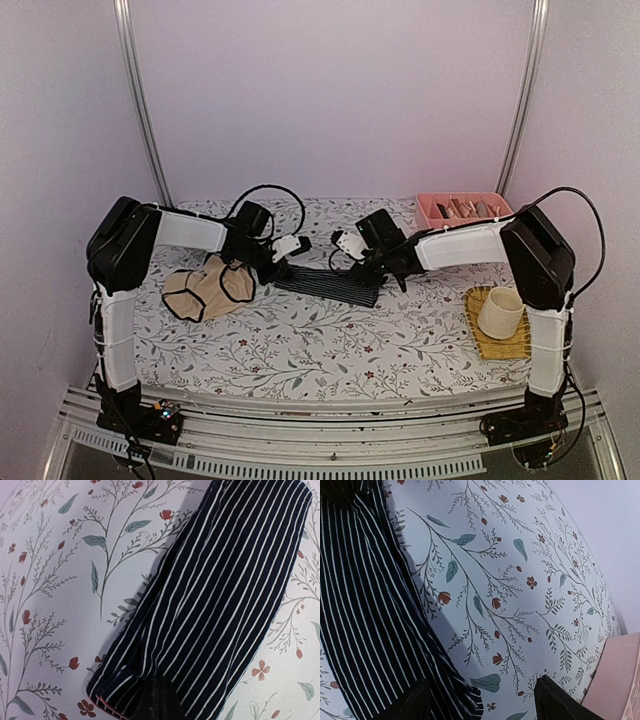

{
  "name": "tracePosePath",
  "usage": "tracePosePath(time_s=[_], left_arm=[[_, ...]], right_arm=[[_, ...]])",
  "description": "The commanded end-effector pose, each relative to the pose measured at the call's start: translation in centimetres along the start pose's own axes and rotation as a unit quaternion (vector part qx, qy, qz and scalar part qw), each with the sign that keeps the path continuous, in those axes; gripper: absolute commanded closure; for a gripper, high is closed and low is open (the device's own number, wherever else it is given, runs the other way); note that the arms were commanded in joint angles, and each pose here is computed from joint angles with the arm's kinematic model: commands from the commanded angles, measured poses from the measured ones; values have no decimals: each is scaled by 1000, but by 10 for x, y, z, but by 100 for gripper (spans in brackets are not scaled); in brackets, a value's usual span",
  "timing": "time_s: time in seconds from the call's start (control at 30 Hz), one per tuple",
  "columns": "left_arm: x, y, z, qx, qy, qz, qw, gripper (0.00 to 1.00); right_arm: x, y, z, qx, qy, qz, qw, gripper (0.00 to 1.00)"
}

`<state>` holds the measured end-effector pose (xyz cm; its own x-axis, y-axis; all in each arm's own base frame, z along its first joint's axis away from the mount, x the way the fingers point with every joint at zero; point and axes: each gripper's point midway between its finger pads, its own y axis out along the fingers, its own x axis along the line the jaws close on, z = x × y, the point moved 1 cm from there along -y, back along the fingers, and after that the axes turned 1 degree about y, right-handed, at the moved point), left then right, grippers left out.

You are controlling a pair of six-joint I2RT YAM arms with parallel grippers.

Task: Roll the underwear
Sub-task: Smooth out the underwear at the center of the board, then rotate the underwear at the center of the board.

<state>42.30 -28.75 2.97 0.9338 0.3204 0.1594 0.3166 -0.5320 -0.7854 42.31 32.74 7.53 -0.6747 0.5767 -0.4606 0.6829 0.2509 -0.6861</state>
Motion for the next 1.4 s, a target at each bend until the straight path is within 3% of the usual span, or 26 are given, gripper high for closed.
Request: tracePosePath(time_s=[0.0, 0.37, 0.57, 0.8, 0.9, 0.93, 1.17, 1.37], left_arm=[[7, -13, -5, 1, -2, -13, 1000, 99], [8, -12, -2, 6, -3, -14, 1000, 92], [14, -20, -12, -4, -2, -26, 1000, 51], [33, -42, -39, -28, 3, -60, 998, 30], [39, -51, -51, -41, 9, -71, 997, 5], [41, -54, -54, -45, 10, -75, 996, 2], [58, -88, -73, -71, -1, -121, 990, 2], [51, -110, -63, -67, -17, -143, 987, 2]], right_arm=[[-18, 11, 20, 40, 17, 43, 998, 27], [-20, 23, 39, 80, 12, 57, 995, 28], [-26, 5, 18, 52, 29, 42, 997, 27], [-47, -37, -13, 10, 56, 42, 998, 19], [-58, -49, -13, 6, 68, 54, 996, 15], [-61, -52, -12, 7, 70, 57, 996, 13], [-72, -38, 26, 65, 81, 96, 990, 9], [-72, -15, 52, 109, 79, 105, 985, 8]])
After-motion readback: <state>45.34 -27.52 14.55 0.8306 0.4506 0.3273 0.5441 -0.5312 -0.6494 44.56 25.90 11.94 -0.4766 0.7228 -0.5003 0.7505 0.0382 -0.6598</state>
